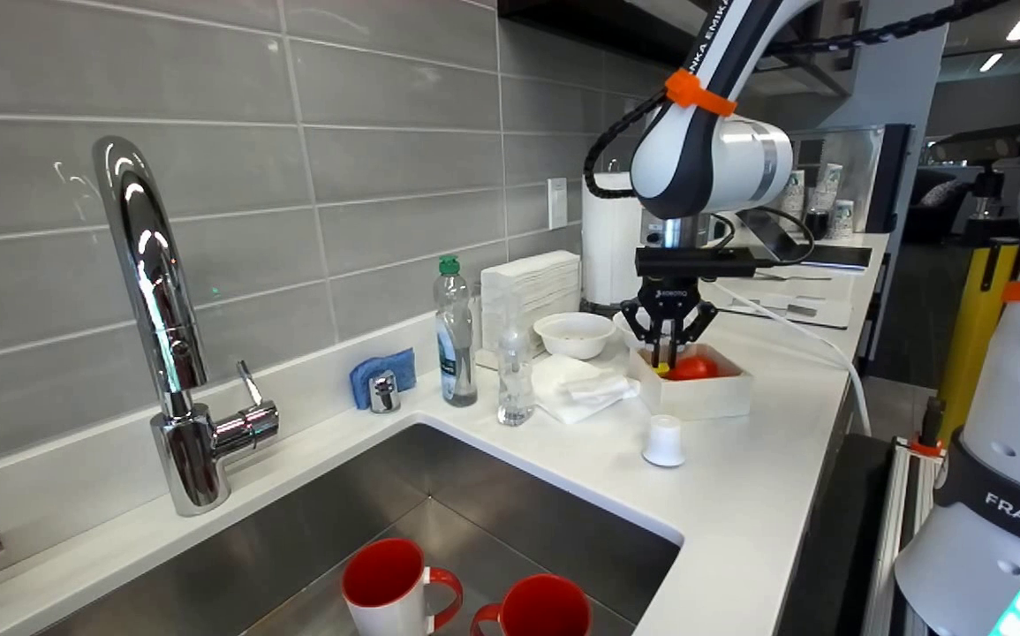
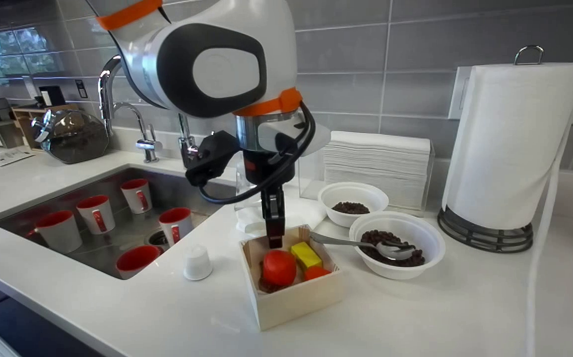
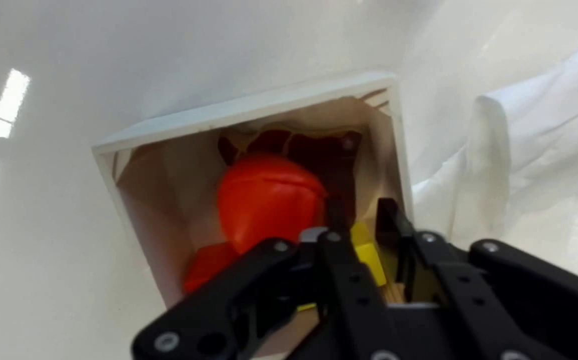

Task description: Put the orange bowl inside the white box

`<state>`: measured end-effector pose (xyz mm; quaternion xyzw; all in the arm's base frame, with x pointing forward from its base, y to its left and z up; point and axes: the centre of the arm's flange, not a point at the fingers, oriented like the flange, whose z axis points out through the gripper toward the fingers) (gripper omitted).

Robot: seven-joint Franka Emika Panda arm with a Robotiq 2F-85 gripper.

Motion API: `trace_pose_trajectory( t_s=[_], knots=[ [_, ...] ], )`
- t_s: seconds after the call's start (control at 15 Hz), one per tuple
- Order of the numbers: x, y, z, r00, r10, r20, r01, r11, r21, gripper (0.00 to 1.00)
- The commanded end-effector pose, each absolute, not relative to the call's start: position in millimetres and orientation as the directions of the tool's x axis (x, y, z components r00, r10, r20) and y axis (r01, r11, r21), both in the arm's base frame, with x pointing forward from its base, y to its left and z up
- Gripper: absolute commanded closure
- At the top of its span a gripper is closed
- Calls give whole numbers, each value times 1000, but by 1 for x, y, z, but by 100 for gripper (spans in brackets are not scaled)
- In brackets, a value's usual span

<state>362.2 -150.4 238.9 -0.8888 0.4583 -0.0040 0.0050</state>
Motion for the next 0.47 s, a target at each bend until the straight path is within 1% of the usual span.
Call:
trace_pose_trajectory(
  t_s=[0.0,0.13,0.33,0.4],
  knots=[
    [321,-138,238,577,-816,16,-815,-577,-45,45],
    [321,-135,243,581,-813,20,-812,-582,-50,32],
    [324,-132,251,590,-807,32,-805,-591,-56,8],
    [324,-130,255,594,-804,39,-802,-595,-57,2]
  ],
)
